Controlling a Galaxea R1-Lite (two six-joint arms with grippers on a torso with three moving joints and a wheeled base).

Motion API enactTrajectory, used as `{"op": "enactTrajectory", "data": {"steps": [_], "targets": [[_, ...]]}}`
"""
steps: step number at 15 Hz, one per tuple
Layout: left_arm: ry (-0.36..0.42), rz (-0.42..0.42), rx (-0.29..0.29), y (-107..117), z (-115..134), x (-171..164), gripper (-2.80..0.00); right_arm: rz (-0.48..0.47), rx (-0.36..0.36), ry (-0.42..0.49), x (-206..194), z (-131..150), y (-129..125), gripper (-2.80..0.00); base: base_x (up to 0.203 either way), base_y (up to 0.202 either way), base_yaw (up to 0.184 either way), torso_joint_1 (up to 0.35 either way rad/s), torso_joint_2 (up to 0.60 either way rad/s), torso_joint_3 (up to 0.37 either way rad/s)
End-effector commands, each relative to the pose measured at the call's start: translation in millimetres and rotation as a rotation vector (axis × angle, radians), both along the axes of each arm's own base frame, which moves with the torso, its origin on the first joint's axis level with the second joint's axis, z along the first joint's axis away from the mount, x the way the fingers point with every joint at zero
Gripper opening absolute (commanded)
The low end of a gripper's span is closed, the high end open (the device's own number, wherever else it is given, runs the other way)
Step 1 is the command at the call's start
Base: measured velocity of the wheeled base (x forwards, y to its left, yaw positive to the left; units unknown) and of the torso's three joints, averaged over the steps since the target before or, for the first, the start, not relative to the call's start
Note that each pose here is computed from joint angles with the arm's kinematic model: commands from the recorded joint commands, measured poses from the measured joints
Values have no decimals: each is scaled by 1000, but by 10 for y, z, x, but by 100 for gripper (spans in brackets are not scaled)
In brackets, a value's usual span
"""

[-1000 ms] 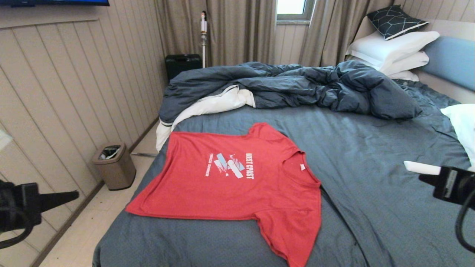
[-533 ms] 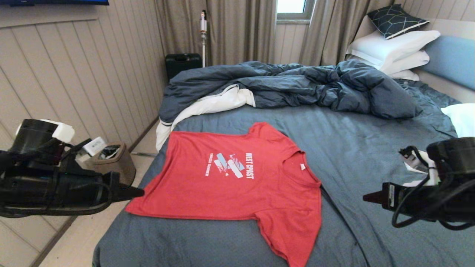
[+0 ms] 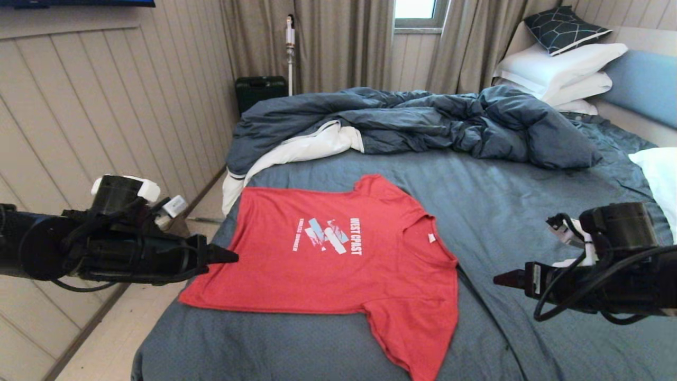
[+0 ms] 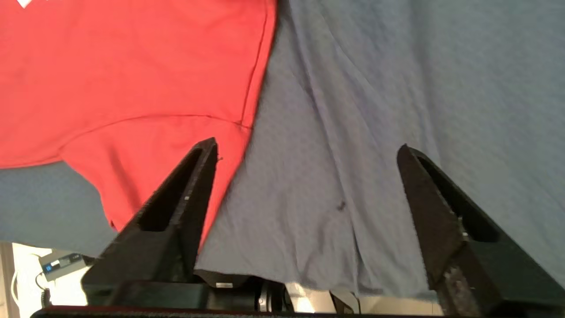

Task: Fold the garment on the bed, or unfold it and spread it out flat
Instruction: Fold the red T-shirt

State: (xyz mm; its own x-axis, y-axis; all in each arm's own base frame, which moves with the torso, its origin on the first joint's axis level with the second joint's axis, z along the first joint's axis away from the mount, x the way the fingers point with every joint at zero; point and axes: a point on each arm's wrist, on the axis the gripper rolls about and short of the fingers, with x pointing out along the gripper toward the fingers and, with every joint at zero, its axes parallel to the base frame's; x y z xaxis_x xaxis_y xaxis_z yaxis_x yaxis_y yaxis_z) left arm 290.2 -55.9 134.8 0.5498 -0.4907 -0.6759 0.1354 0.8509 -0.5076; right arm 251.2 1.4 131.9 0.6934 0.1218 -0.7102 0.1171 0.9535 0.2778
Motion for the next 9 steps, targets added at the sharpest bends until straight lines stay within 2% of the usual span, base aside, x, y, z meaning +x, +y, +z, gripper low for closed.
{"op": "enactTrajectory", "data": {"steps": [1, 3, 7, 9], "targets": [[51, -7, 9, -46, -169, 112, 0, 17, 1, 40, 67, -126, 47, 0, 0, 0, 0, 0, 0, 0], [69, -7, 13, -58, -240, 163, 0, 46, 2, 62, 128, -237, 132, 0, 0, 0, 0, 0, 0, 0], [30, 3, 14, -58, -280, 178, 0, 80, 18, 73, 260, -385, 301, 0, 0, 0, 0, 0, 0, 0], [18, 30, 41, -51, -320, 189, 0, 82, 25, 81, 317, -455, 343, 0, 0, 0, 0, 0, 0, 0]]}}
